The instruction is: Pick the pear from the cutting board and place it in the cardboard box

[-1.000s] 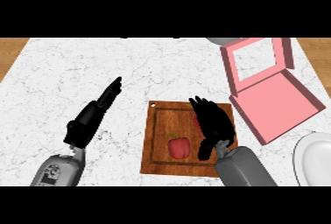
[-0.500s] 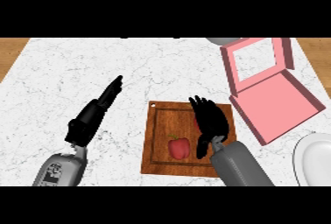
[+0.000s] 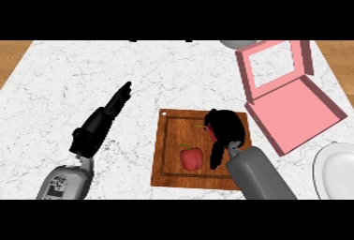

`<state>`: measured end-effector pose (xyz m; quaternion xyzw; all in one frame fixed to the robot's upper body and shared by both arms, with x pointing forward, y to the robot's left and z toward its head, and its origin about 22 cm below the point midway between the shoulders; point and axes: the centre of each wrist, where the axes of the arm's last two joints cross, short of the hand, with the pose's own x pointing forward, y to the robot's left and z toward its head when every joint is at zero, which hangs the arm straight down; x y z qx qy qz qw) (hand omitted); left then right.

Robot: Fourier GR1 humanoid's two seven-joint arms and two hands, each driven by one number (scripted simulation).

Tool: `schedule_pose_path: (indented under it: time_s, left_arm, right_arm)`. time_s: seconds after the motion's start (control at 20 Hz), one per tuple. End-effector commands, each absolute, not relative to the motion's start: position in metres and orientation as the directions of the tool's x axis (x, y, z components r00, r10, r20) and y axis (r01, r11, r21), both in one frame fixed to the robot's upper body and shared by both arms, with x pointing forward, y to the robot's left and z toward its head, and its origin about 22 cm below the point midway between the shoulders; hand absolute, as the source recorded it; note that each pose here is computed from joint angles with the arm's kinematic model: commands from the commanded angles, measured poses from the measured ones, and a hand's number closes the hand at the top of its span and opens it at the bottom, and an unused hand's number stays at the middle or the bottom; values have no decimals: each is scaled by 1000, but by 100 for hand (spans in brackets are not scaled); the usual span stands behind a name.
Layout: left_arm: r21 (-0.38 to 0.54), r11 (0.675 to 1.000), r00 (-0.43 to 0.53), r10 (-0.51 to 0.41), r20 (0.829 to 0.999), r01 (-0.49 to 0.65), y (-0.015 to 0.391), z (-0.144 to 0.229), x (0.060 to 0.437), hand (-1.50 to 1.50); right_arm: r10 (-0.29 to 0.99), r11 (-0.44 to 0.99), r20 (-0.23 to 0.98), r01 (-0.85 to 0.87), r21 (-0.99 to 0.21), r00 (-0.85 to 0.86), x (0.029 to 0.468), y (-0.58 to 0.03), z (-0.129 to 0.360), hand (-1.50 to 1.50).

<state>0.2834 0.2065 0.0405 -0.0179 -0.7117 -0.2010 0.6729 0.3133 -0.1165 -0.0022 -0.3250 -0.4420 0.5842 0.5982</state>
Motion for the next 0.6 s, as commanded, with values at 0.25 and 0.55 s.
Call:
schedule_pose_path:
  time_s: [0.25, 0.55]
  left_arm:
    - [277, 918, -75, -266, 961, 284, 203, 36, 284, 0]
    - [257, 940, -57, -251, 966, 226, 224, 43, 284, 0]
  right_arm:
    - [971, 31, 97, -290, -957, -217, 291, -153, -13, 150]
    - [760, -57, 122, -252, -966, -638, 243, -245, -3, 150]
